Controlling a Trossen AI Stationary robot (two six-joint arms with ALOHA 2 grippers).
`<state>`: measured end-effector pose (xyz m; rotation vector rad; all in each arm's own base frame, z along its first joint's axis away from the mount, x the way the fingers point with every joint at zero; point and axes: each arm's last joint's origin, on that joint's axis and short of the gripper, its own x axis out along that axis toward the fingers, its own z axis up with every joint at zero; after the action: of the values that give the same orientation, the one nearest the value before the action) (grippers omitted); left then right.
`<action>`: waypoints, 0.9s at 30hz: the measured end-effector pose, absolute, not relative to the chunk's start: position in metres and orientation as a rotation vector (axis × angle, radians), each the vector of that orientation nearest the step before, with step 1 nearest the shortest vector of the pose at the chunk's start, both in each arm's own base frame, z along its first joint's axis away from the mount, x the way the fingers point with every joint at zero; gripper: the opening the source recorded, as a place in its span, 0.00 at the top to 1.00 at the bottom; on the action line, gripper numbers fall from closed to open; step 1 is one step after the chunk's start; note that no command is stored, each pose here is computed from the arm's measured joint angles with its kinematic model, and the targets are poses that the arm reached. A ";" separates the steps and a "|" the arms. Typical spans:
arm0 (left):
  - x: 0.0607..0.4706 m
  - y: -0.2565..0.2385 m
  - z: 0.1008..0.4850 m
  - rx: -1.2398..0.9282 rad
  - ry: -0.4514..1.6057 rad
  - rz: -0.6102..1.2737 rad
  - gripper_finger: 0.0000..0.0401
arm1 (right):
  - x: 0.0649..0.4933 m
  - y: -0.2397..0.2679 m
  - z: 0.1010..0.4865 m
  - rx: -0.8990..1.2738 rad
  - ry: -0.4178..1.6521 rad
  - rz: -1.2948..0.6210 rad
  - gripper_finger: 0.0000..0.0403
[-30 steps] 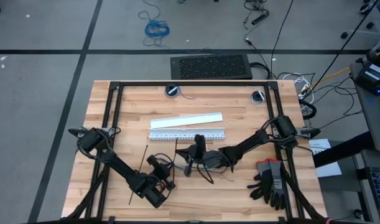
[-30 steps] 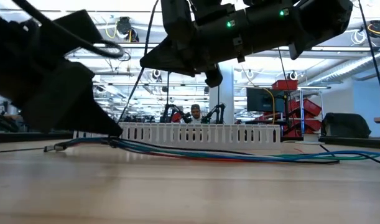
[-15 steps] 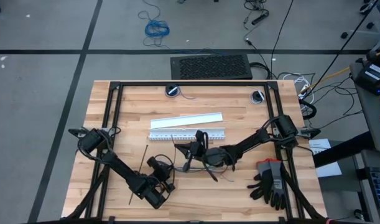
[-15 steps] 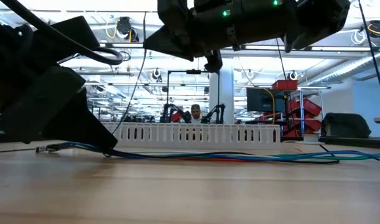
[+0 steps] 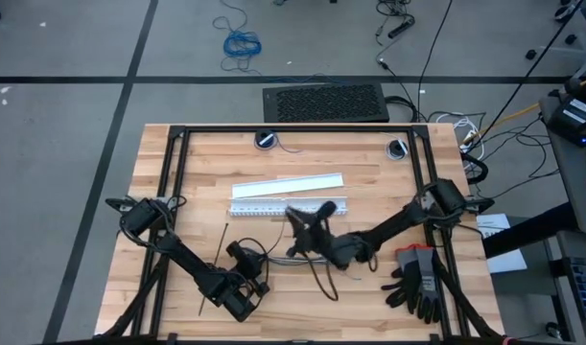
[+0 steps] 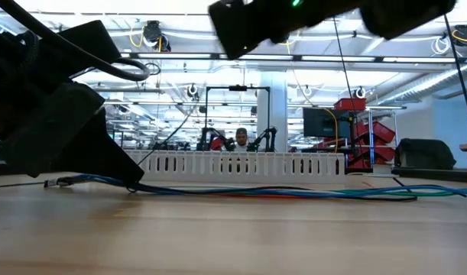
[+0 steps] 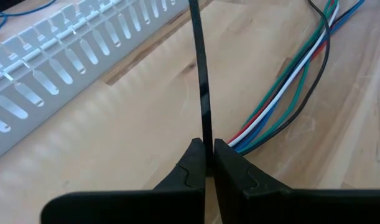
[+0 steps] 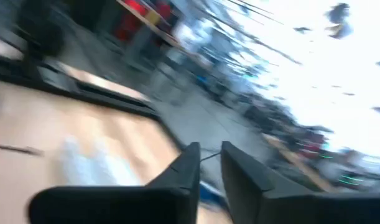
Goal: Ziptie cables
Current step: Wrap the left black zip tie around the colored cable wires
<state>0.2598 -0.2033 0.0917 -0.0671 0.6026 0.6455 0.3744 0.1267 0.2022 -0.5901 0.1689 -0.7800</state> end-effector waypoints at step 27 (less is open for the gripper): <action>0.266 -0.198 0.094 -0.038 0.532 0.678 0.97 | 0.392 0.143 0.097 0.403 0.131 -0.272 0.64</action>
<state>0.2660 -0.1984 0.0940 -0.0382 0.5321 0.6777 0.3916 0.1435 0.0971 0.4027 0.1310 -0.2719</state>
